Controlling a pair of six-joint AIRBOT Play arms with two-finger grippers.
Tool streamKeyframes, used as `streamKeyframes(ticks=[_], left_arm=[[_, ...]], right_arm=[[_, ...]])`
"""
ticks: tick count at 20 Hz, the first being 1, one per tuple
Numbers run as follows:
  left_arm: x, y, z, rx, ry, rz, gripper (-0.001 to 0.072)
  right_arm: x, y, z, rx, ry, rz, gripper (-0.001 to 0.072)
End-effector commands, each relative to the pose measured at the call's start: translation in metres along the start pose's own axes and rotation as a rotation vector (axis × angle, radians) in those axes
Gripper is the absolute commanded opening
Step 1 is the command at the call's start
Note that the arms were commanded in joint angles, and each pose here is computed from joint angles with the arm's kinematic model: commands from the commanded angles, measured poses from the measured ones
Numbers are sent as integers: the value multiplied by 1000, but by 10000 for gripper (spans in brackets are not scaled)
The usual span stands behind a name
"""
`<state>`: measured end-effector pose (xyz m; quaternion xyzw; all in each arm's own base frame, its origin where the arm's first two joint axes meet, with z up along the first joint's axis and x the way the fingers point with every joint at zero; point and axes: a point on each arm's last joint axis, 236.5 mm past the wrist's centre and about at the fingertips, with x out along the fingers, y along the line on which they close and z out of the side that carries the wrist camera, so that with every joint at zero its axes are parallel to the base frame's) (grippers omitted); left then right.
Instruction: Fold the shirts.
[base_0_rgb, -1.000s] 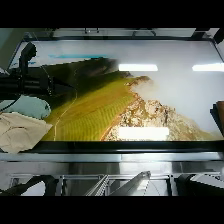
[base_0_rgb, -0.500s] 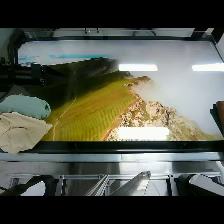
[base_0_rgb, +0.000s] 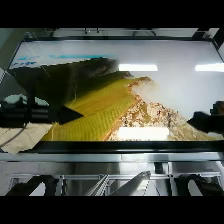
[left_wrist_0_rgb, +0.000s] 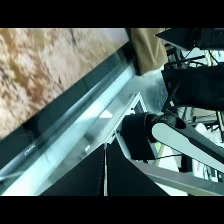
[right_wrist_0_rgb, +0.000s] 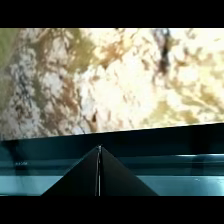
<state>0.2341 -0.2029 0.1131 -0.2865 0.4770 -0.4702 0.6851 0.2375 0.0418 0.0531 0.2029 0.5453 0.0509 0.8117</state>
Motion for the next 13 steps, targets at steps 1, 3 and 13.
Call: streamKeyframes(ticks=[1, 3, 13], left_arm=[[17, 12, -50, -54, 6, 18, 21], [18, 13, -59, -56, 3, 21, 21], [13, 2, -56, -1, -53, 41, 19]], right_arm=[[23, 22, -33, -74, 9, 63, 18], [25, 32, -34, -75, 17, 109, 19], [25, 33, -38, -70, 39, 115, 19]])
